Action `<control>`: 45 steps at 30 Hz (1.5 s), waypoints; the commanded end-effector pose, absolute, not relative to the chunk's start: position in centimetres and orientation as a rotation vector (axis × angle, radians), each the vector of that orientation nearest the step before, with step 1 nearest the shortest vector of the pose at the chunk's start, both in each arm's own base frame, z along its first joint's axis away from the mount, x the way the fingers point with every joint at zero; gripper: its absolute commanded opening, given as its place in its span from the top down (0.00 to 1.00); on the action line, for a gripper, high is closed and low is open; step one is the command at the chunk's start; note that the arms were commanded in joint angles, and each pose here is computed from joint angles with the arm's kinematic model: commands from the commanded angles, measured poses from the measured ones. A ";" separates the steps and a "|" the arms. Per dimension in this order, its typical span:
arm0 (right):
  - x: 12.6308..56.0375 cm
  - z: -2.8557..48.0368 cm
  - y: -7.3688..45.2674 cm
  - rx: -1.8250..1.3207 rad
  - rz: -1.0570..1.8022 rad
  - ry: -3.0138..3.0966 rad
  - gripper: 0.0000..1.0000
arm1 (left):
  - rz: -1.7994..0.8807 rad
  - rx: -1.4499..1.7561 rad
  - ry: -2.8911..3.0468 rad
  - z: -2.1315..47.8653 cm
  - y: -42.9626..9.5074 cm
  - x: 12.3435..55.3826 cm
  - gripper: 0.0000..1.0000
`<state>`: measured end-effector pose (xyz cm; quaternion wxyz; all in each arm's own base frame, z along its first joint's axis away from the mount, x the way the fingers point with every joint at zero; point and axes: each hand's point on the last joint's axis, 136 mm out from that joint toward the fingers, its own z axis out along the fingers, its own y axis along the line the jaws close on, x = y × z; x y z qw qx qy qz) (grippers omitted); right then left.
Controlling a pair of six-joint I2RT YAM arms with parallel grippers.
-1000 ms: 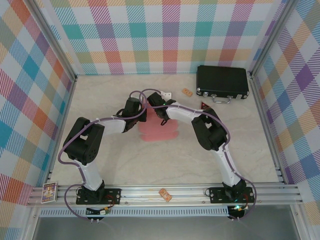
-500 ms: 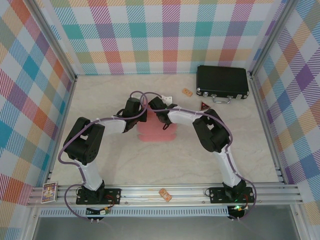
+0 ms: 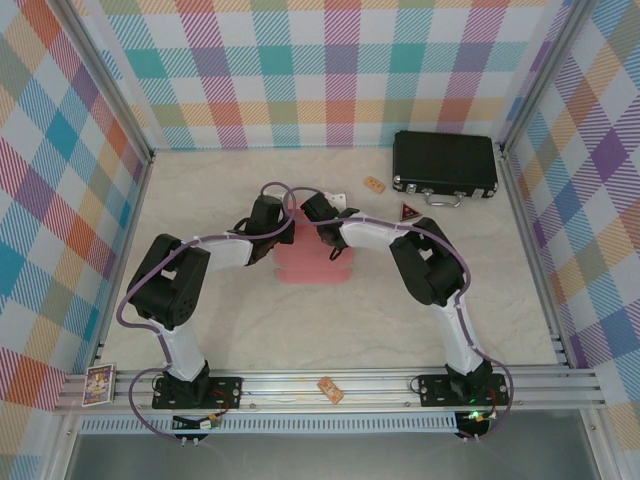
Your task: Fold the paper box
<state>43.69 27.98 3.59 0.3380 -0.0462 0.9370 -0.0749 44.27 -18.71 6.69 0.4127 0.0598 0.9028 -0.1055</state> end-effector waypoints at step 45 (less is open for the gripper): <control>43.8 1.0 27.3 0.249 -0.281 2.559 0.98 | -0.285 0.271 2.393 3.4 -19.8 41.8 1.00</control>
